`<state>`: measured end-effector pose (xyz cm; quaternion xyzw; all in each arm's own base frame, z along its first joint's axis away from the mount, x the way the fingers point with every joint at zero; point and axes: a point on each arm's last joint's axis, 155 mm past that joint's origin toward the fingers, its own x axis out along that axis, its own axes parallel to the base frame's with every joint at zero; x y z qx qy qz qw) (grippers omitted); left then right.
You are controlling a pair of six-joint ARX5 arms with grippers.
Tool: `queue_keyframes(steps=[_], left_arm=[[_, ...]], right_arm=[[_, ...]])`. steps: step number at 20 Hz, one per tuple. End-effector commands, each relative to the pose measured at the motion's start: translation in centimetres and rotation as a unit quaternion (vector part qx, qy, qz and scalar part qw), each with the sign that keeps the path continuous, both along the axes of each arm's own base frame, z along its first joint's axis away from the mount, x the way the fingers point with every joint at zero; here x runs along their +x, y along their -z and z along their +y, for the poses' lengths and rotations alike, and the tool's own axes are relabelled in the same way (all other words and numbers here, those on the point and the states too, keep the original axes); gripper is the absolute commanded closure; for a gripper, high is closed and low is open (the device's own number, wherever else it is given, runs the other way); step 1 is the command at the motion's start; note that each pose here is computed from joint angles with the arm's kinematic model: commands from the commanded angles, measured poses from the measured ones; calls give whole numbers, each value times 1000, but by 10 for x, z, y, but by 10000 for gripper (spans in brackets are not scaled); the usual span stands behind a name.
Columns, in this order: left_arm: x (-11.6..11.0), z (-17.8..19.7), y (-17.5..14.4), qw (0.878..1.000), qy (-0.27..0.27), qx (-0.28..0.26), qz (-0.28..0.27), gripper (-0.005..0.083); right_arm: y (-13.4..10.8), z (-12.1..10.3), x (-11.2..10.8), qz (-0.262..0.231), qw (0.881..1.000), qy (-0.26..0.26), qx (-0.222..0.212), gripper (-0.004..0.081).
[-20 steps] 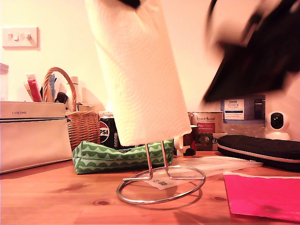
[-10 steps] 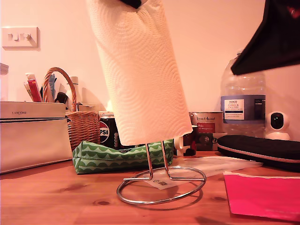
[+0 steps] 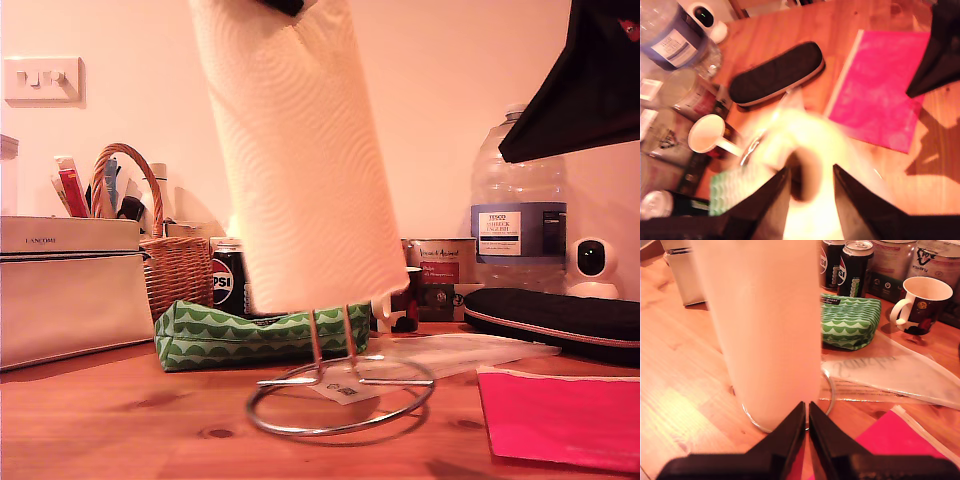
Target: Insert the paper towel roll into the metallic stand.
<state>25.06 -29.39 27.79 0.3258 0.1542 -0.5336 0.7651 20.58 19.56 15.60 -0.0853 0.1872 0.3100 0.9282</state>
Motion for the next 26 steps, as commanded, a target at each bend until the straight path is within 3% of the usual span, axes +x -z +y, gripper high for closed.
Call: queue_keyframes(steps=[1,3,6,11,14,20,26], left_arm=[[-1,-2,-12,1000,4,-9,-10,539],[-2,0,-15,1000,4,-7,-9,601],[-5,2,-17,1000,4,-4,-5,802],[-11,11,-28,999,-25,-28,19,794],[-18,17,-23,999,-30,-20,38,794],[-9,33,-18,995,-73,-23,70,794],[1,55,-4,988,-128,-42,76,794]], right_arm=[[3,-1,1,-2,1000,4,-3,781],[2,-2,1,-2,1000,7,-3,781],[-2,-1,3,-8,1000,8,4,781],[-27,2,11,-43,998,21,44,781],[-33,1,15,-60,997,24,41,781],[-31,-53,54,-65,991,117,26,781],[-44,-91,69,-70,985,145,61,781]])
